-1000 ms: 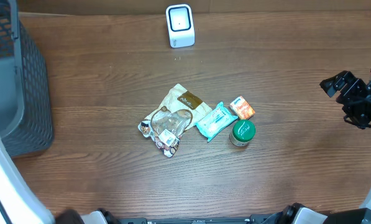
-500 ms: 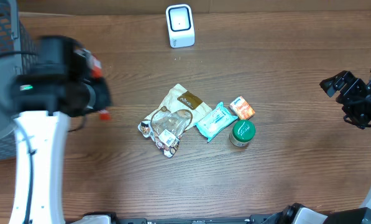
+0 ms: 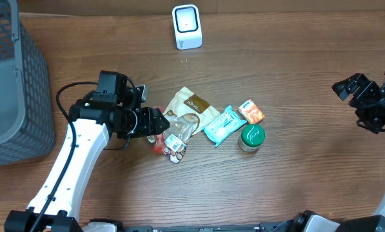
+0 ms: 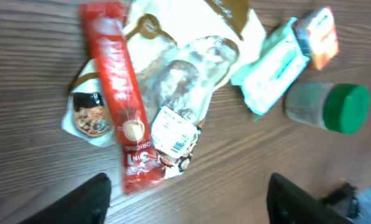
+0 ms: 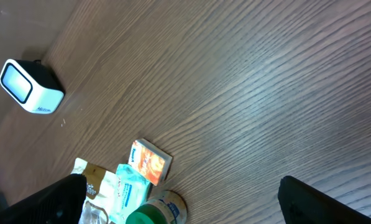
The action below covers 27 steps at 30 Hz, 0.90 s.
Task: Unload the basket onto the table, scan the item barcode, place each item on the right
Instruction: 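Carry the Nescafé stick with the left gripper and release it left of the snack bag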
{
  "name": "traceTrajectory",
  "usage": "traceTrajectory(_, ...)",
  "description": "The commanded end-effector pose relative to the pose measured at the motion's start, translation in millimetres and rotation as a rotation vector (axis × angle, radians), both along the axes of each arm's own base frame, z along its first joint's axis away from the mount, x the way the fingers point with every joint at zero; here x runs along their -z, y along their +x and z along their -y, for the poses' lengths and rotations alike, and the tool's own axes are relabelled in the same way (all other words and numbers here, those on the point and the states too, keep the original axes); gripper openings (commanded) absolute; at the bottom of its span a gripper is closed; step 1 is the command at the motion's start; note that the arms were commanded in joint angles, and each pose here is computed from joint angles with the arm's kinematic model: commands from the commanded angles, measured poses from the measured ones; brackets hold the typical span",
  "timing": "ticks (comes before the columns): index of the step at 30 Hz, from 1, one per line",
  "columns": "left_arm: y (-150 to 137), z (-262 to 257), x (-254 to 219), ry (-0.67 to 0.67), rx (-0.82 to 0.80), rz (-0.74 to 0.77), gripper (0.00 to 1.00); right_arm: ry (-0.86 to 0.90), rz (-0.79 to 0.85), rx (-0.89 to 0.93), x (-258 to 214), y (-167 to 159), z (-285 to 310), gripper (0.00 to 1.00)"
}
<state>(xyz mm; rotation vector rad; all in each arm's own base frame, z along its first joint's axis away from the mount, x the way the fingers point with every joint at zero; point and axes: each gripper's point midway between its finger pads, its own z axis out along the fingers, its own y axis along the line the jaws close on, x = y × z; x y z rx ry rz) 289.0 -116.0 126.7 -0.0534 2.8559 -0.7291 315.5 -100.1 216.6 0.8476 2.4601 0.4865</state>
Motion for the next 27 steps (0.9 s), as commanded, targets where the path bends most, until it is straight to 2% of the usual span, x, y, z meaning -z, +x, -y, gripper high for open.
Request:
traceTrajectory(1, 1.5, 7.0, -22.8, -0.049, 0.029, 0.033, 0.74, -0.009, 0.022, 0.008, -8.1, 3.1, 2.7, 1.0)
traceTrajectory(5, 6.2, -6.6, -56.0, 0.029, -0.001, 0.073, 0.74, -0.009, 0.022, 0.008, -8.1, 3.1, 2.7, 1.0)
traceTrajectory(9, 4.5, -42.7, -87.5, 0.211, -0.136, 0.101, 0.73, -0.009, 0.021, 0.008, -8.1, 3.0, 2.7, 1.0)
traceTrajectory(14, -9.0, -112.9, -117.5, 0.502, -0.434, 0.157, 0.73, -0.009, 0.022, 0.008, -8.1, 3.1, 2.7, 1.0)
traceTrajectory(16, -13.9, -137.5, -127.7, 0.586, -0.558, 0.189, 0.7, -0.009, 0.021, 0.008, -8.1, 3.0, 2.7, 1.0)
traceTrajectory(20, -10.7, -157.7, -134.7, 0.638, -0.65, 0.222, 0.63, -0.009, 0.022, 0.008, -8.1, 3.1, 2.7, 1.0)
traceTrajectory(27, -13.2, -196.3, -122.3, 0.659, -0.774, 0.143, 0.64, -0.009, 0.021, 0.008, -8.1, 3.0, 2.7, 1.0)
